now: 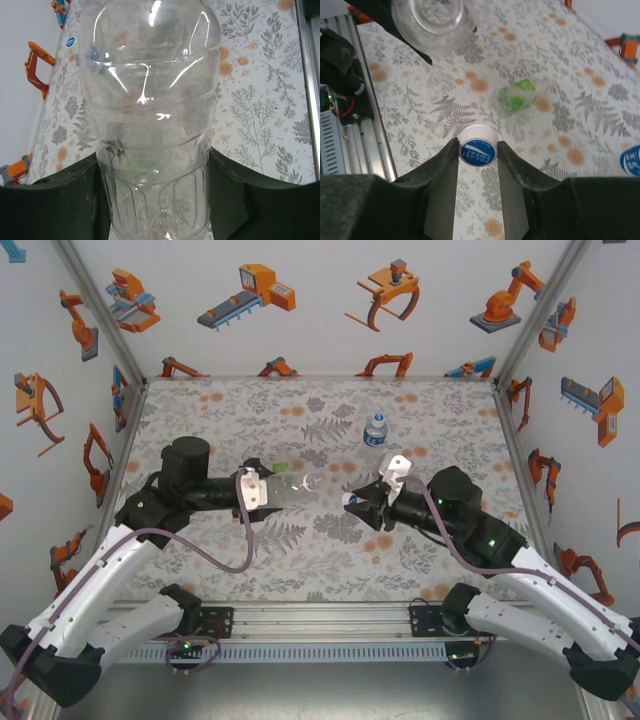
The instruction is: Screw on the bottle caps
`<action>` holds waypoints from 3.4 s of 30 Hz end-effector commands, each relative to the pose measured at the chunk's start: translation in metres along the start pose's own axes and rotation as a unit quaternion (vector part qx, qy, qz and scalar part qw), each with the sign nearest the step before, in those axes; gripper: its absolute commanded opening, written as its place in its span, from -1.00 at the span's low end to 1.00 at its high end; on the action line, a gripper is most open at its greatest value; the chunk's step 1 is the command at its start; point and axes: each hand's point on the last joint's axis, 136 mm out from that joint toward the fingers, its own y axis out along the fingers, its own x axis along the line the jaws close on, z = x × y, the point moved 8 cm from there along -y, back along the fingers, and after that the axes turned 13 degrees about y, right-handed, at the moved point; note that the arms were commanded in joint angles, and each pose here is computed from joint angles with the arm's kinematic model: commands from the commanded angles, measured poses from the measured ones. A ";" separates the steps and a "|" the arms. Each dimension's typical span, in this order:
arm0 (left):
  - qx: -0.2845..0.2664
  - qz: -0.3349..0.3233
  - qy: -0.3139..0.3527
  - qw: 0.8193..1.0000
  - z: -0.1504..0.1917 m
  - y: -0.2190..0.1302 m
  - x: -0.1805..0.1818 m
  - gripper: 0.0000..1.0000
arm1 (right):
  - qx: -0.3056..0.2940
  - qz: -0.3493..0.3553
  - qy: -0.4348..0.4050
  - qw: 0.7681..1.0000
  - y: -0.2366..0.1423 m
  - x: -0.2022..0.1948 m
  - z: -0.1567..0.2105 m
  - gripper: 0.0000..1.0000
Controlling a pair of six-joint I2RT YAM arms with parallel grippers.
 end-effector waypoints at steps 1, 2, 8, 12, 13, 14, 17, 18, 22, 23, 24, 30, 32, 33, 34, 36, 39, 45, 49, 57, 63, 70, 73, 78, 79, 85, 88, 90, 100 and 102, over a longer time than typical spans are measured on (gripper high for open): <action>-0.001 0.021 0.034 0.999 -0.007 -0.002 -0.002 -1.00 | -0.053 -0.058 -0.051 0.996 -0.007 0.015 -0.031 -1.00; 0.006 0.023 0.040 0.999 -0.007 -0.001 -0.004 -1.00 | -0.057 -0.070 -0.058 0.994 -0.007 0.018 -0.033 -1.00; 0.031 0.032 0.051 0.998 -0.006 -0.002 -0.006 -1.00 | -0.080 -0.114 -0.072 0.988 -0.004 0.026 -0.047 -1.00; 0.033 0.033 0.051 0.998 -0.007 -0.002 -0.007 -1.00 | -0.091 -0.133 -0.080 0.984 -0.004 0.029 -0.051 -1.00; 0.032 0.033 0.051 0.998 -0.008 -0.002 -0.007 -1.00 | -0.090 -0.134 -0.080 0.984 -0.004 0.029 -0.051 -1.00; 0.029 0.033 0.052 0.998 -0.009 -0.002 -0.007 -1.00 | -0.088 -0.136 -0.079 0.984 -0.003 0.029 -0.051 -1.00; 0.026 0.037 0.054 0.998 -0.010 -0.001 -0.008 -1.00 | -0.084 -0.142 -0.078 0.983 0.000 0.030 -0.050 -1.00; 0.025 0.037 0.053 0.998 -0.011 -0.001 -0.008 -1.00 | -0.085 -0.141 -0.078 0.983 0.001 0.029 -0.050 -1.00; 0.024 0.041 0.055 0.997 -0.012 0.000 -0.009 -1.00 | -0.080 -0.143 -0.077 0.983 0.005 0.029 -0.050 -1.00; 0.023 0.041 0.056 0.997 -0.012 0.001 -0.009 -1.00 | -0.080 -0.142 -0.077 0.984 0.007 0.028 -0.050 -1.00; 0.022 0.043 0.056 0.997 -0.012 0.001 -0.009 -1.00 | -0.079 -0.145 -0.076 0.983 0.008 0.028 -0.050 -1.00; 0.023 0.045 0.059 0.997 -0.012 0.003 -0.010 -1.00 | -0.076 -0.153 -0.076 0.982 0.010 0.030 -0.050 -1.00; 0.022 0.046 0.062 0.997 -0.012 0.003 -0.010 -1.00 | -0.075 -0.157 -0.077 0.982 0.010 0.031 -0.051 -1.00; 0.023 0.046 0.063 0.997 -0.012 0.003 -0.010 -1.00 | -0.074 -0.157 -0.078 0.982 0.010 0.031 -0.051 -1.00; 0.023 0.047 0.064 0.997 -0.012 0.003 -0.010 -1.00 | -0.072 -0.158 -0.079 0.982 0.010 0.031 -0.052 -1.00; 0.023 0.050 0.065 0.996 -0.012 0.005 -0.010 -1.00 | -0.062 -0.160 -0.082 0.982 0.011 0.031 -0.052 -1.00; 0.023 0.051 0.067 0.996 -0.012 0.005 -0.010 -1.00 | -0.047 -0.164 -0.088 0.981 0.013 0.032 -0.052 -1.00; 0.021 0.056 0.067 0.996 -0.012 0.007 -0.011 -1.00 | -0.014 -0.173 -0.102 0.980 0.015 0.033 -0.052 -1.00; 0.019 0.057 0.067 0.996 -0.014 0.007 -0.011 -1.00 | 0.007 -0.178 -0.117 0.977 0.016 0.035 -0.053 -1.00; 0.005 0.057 0.056 0.997 -0.016 0.008 -0.011 -1.00 | 0.027 -0.185 -0.145 0.972 0.022 0.035 -0.050 -1.00; -0.019 0.063 0.048 0.997 -0.021 0.009 -0.011 -1.00 | 0.042 -0.186 -0.163 0.968 0.027 0.034 -0.044 -1.00; -0.039 0.079 0.041 0.995 -0.022 0.012 -0.012 -1.00 | 0.048 -0.195 -0.201 0.959 0.027 0.035 -0.038 -1.00; -0.041 0.080 0.029 0.995 -0.024 0.014 -0.010 -1.00 | 0.059 -0.196 -0.196 0.959 0.030 0.034 -0.034 -1.00; -0.014 0.067 0.023 0.997 -0.020 0.014 -0.005 -1.00 | 0.079 -0.169 -0.108 0.977 0.037 0.028 -0.029 -1.00; -0.007 0.062 0.025 0.998 -0.018 0.015 -0.005 -1.00 | 0.079 -0.155 -0.074 0.982 0.039 0.026 -0.028 -1.00; 0.024 0.022 0.041 0.999 -0.006 0.019 -0.003 -1.00 | 0.052 -0.055 0.177 0.981 0.050 0.007 -0.017 -1.00; 0.028 0.013 0.045 0.999 -0.001 0.022 -0.004 -1.00 | 0.037 0.003 0.310 0.950 0.051 -0.004 -0.009 -1.00; 0.028 0.010 0.043 0.999 0.000 0.023 -0.004 -1.00 | 0.033 0.034 0.390 0.919 0.051 -0.010 -0.001 -1.00; 0.020 -0.003 0.027 0.999 0.007 0.030 -0.007 -1.00 | 0.006 0.134 0.671 0.729 0.051 -0.029 0.045 -1.00; 0.019 0.000 0.025 1.000 0.008 0.031 -0.007 -1.00 | 0.024 0.161 0.697 0.698 0.049 -0.031 0.051 -1.00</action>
